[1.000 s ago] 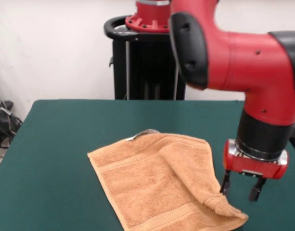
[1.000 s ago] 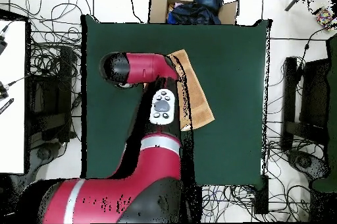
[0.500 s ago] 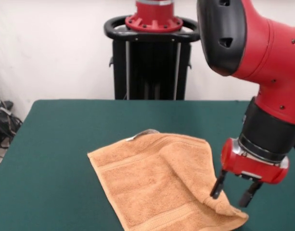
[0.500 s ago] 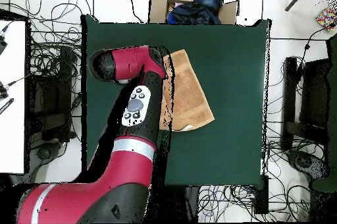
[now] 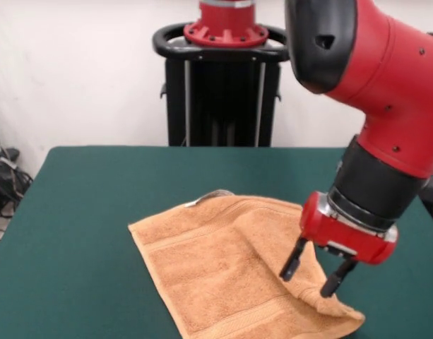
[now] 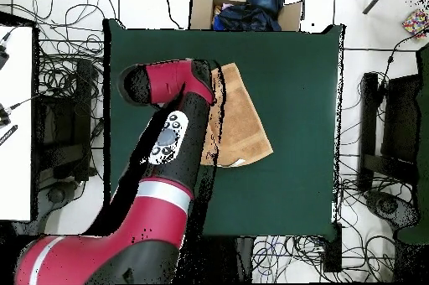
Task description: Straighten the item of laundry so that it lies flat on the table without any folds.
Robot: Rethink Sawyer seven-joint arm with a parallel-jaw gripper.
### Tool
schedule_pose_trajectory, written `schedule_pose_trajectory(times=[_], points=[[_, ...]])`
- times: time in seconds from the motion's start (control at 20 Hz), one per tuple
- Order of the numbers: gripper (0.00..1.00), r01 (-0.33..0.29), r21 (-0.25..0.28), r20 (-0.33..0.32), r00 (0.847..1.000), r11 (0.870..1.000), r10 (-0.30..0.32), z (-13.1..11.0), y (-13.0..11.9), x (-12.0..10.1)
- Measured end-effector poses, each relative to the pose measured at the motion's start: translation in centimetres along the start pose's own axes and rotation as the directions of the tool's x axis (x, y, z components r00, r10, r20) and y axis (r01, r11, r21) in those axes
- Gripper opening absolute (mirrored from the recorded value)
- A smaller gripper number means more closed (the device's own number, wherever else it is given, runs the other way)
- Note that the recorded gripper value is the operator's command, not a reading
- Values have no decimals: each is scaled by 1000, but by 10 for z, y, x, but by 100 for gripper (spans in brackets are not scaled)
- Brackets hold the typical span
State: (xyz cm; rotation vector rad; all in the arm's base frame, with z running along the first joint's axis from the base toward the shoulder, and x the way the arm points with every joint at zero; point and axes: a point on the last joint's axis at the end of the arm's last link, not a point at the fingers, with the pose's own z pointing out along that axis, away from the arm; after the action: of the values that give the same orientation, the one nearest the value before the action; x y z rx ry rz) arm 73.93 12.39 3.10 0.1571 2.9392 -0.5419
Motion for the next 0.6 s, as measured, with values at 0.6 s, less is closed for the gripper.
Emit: schedule_pose_trajectory(times=[0.6], points=[[100, -137, -18, 111, 984, 990, 138, -25, -92, -40]])
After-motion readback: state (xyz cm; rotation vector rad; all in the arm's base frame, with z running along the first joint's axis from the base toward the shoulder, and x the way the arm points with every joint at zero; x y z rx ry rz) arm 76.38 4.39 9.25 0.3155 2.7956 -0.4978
